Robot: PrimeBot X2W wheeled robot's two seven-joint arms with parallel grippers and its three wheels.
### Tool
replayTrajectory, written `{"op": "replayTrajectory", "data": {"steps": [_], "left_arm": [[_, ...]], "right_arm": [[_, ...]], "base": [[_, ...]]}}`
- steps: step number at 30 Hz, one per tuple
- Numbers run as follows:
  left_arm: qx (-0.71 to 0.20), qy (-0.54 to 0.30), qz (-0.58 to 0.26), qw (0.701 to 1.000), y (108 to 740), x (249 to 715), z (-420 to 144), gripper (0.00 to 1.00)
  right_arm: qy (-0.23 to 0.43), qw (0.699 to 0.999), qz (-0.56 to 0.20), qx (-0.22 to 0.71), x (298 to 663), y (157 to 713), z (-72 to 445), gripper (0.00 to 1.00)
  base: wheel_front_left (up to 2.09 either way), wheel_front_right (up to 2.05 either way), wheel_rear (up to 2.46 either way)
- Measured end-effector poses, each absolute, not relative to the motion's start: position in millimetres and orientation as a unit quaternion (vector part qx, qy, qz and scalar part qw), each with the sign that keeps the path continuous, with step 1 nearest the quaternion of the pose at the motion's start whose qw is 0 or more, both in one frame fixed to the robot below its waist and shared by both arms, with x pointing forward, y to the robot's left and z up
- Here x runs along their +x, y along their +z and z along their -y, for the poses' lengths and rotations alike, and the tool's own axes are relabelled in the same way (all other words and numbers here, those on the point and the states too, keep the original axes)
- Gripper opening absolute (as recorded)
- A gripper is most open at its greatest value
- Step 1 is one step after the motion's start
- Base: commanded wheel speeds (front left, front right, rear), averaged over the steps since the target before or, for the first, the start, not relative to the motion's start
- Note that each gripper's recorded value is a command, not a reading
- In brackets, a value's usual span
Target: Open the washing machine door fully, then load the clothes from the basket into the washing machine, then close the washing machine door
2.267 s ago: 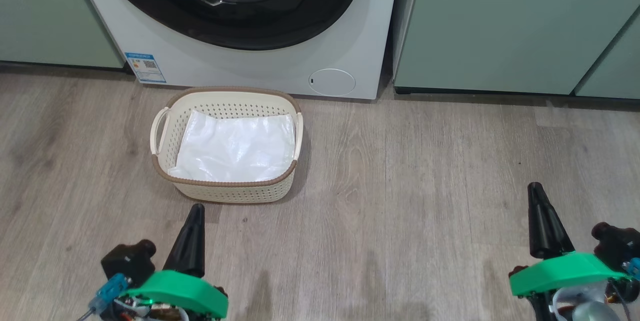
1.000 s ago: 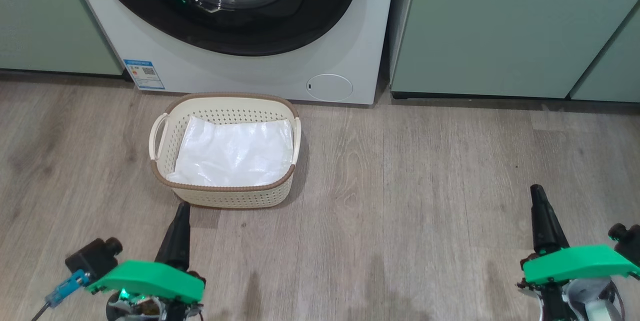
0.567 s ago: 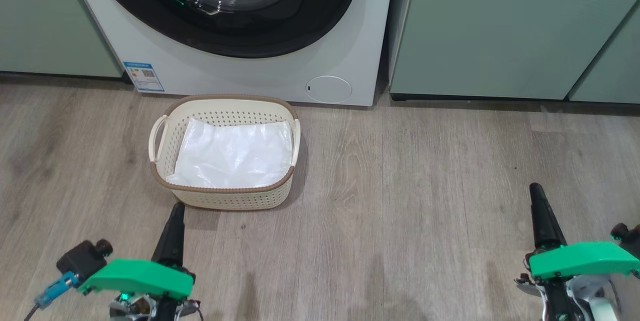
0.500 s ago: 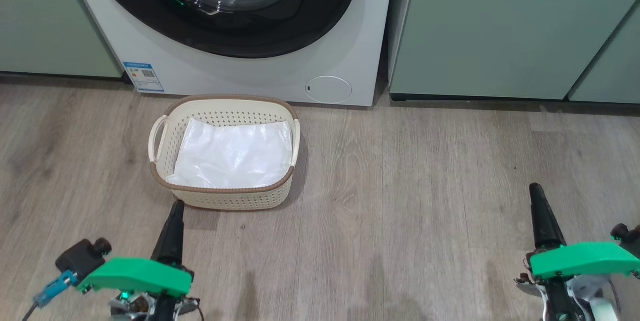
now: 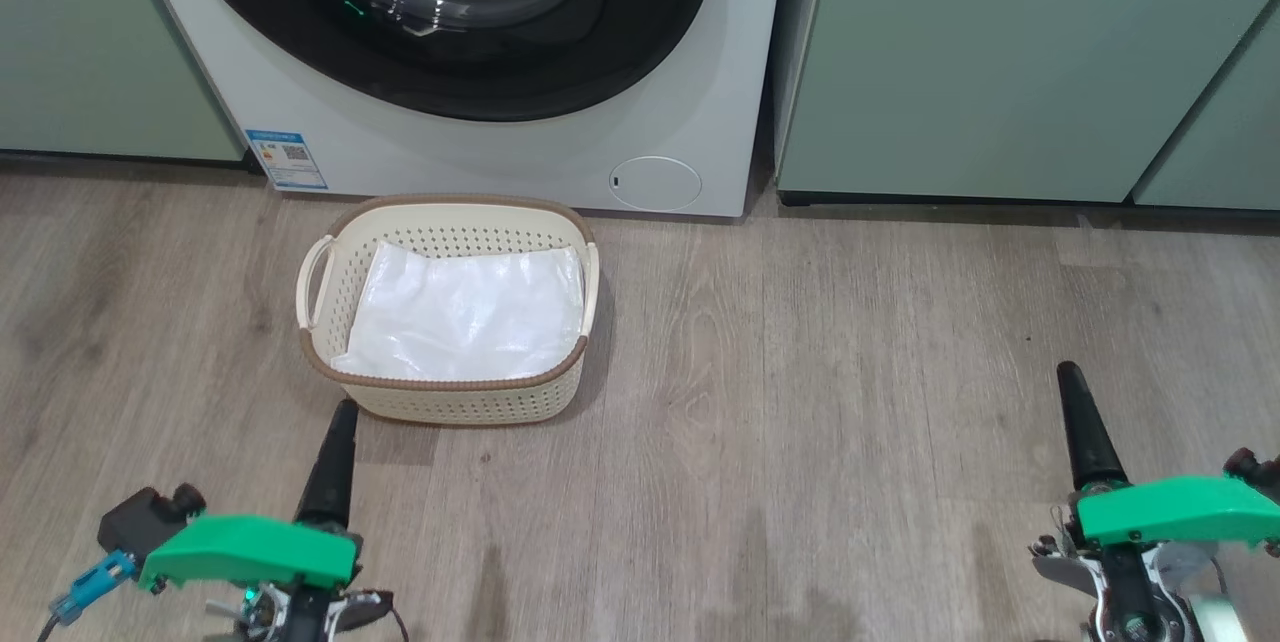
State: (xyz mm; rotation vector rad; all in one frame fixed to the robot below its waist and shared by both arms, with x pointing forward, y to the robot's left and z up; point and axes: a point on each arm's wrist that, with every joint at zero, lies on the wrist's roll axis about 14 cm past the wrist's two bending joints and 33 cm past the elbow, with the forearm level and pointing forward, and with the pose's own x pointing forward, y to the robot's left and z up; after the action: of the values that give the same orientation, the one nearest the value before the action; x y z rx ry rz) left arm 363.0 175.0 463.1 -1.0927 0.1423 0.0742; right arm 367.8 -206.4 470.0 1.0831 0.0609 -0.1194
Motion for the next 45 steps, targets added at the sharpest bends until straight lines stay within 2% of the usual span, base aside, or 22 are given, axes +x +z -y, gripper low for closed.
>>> {"op": "replayTrajectory", "data": {"steps": [45], "left_arm": [[-0.71,0.023,-0.045,0.703,476.7,374.3,-184.5,0.0]], "right_arm": [[-0.041,0.703,-0.02,0.71,373.1,477.9,205.7,0.0]], "base": [[0.0,0.0,0.0]]}}
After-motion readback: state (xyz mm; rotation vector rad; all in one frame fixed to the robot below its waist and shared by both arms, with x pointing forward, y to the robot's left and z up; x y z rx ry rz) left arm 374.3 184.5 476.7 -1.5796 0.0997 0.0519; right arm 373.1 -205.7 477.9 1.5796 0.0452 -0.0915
